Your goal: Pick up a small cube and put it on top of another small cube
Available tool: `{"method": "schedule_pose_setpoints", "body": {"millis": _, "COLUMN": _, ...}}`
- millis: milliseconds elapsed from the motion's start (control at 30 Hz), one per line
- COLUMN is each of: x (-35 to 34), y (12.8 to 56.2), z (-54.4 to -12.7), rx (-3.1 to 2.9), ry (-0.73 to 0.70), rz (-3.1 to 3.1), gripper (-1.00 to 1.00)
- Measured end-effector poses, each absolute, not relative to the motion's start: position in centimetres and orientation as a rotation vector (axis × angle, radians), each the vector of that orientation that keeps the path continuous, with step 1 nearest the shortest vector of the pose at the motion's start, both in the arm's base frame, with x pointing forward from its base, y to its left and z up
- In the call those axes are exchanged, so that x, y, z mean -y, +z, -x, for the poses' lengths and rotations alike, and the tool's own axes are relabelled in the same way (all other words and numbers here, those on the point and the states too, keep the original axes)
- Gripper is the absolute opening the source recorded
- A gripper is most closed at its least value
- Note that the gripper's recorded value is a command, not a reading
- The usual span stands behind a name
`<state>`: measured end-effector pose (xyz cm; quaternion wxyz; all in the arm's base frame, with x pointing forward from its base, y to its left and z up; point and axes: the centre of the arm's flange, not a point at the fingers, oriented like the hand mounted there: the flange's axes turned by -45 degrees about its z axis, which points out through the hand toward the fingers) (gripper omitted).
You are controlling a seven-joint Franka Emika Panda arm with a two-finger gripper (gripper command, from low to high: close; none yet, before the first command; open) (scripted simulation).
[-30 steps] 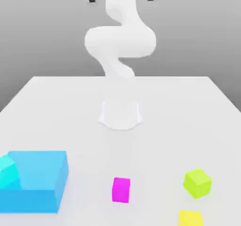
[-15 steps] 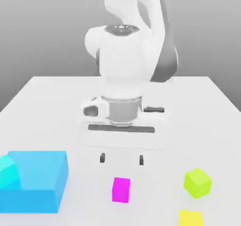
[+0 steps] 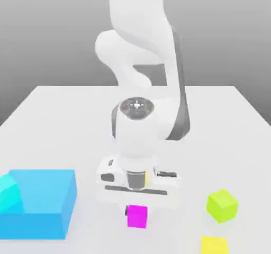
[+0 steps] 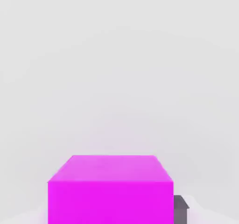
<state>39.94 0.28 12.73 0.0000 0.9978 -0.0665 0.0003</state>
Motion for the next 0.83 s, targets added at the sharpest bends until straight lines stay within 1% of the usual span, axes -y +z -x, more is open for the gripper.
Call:
{"method": "schedule_pose_setpoints", "body": {"millis": 200, "x": -0.2, "y": 18.2, "z": -40.0, "rx": 0.210, "ry": 0.001, "rz": -3.134, "gripper": -1.00}}
{"method": "schedule_pose_setpoints", "body": {"millis": 233, "x": 0.8, "y": 19.1, "z": -40.5, "rx": 0.251, "ry": 0.001, "rz": -3.130, "gripper": -1.00}}
{"method": "schedule_pose_setpoints", "body": {"millis": 300, "x": 5.0, "y": 21.1, "z": -42.3, "rx": 0.411, "ry": 0.001, "rz": -3.111, "gripper": -1.00}}
{"method": "schedule_pose_setpoints", "body": {"millis": 400, "x": 13.4, "y": 24.4, "z": -43.8, "rx": 0.703, "ry": 0.000, "rz": -3.056, "gripper": -1.00}}
{"method": "schedule_pose_setpoints", "body": {"millis": 500, "x": 21.7, "y": 28.2, "z": -43.6, "rx": 0.970, "ry": 0.001, "rz": -2.985, "gripper": -1.00}}
{"method": "schedule_pose_setpoints", "body": {"millis": 567, "x": 27.1, "y": 30.9, "z": -42.4, "rx": 1.138, "ry": 0.001, "rz": -2.929, "gripper": -1.00}}
{"method": "schedule_pose_setpoints", "body": {"millis": 600, "x": 28.9, "y": 31.5, "z": -41.9, "rx": 1.196, "ry": 0.002, "rz": -2.908, "gripper": -1.00}}
{"method": "schedule_pose_setpoints", "body": {"millis": 633, "x": 29.3, "y": 30.9, "z": -42.1, "rx": 1.204, "ry": 0.002, "rz": -2.906, "gripper": -1.00}}
{"method": "schedule_pose_setpoints", "body": {"millis": 700, "x": 29.4, "y": 28.2, "z": -42.3, "rx": 1.205, "ry": 0.002, "rz": -2.906, "gripper": -1.00}}
{"method": "schedule_pose_setpoints", "body": {"millis": 733, "x": 29.4, "y": 27.1, "z": -42.2, "rx": 1.206, "ry": 0.002, "rz": -2.904, "gripper": 1.00}}
{"method": "schedule_pose_setpoints", "body": {"millis": 833, "x": 29.4, "y": 27.1, "z": -42.2, "rx": 1.206, "ry": 0.002, "rz": -2.904, "gripper": 1.00}}
